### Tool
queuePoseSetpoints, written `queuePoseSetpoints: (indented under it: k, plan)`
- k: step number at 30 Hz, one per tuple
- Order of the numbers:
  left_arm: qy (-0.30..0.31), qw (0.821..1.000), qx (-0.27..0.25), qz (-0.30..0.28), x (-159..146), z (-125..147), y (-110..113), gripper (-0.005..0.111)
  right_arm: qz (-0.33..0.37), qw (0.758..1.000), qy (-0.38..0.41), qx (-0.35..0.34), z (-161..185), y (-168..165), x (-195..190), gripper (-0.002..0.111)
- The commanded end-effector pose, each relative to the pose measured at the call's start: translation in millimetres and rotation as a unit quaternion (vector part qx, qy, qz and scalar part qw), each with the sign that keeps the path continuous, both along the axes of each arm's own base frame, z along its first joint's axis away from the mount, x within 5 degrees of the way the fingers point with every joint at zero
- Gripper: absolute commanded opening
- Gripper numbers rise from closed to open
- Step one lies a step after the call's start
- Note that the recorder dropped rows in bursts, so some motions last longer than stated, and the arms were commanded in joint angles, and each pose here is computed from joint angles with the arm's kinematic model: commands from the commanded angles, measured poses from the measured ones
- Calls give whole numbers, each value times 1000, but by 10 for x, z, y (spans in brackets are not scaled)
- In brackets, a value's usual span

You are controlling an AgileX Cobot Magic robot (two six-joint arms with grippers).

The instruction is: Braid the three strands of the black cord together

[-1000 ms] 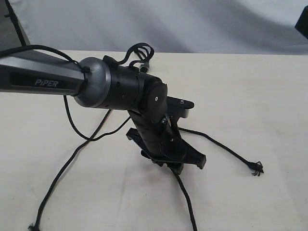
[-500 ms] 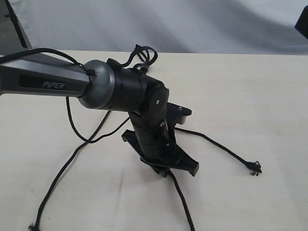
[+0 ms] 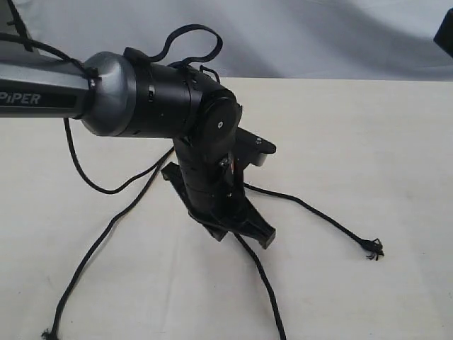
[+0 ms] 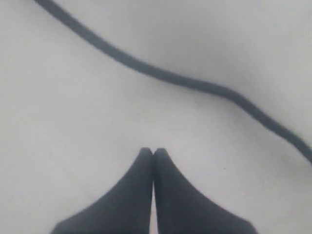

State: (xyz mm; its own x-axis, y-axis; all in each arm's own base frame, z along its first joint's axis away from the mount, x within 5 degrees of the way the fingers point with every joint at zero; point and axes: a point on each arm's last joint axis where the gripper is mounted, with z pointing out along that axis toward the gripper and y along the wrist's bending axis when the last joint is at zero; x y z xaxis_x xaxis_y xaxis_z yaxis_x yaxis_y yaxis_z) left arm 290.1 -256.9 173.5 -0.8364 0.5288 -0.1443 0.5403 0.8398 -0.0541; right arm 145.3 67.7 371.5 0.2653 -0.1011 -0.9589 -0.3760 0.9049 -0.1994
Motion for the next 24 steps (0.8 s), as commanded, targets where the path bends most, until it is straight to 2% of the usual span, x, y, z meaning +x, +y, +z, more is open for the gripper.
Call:
queuePoseSetpoints:
  k: [1, 2, 6, 8, 11, 12, 24]
  plan:
    - [-7, 999, -49, 15, 36, -17, -135, 0, -2, 1000, -1, 0, -6, -4, 6, 0]
    - [12, 998, -48, 29, 40, -61, -174, 0, -2, 1000, -1, 0, -6, -4, 6, 0]
    - [21, 998, -44, 39, 131, -144, -285, 2, -2, 1000, -1, 0, -6, -4, 6, 0]
    - [23, 998, -43, 38, 173, -129, -326, 18, -2, 1000, -1, 0, -6, -4, 6, 0]
    - [19, 997, -50, 50, 217, -111, -365, 55, -2, 1000, -1, 0, -6, -4, 6, 0]
    - [22, 997, -48, 60, 217, -120, -363, 60, -2, 1000, -1, 0, -6, -4, 6, 0]
    - [36, 995, -11, 89, 255, -432, -349, 60, -2, 1000, 0, 0, -8, -4, 6, 0]
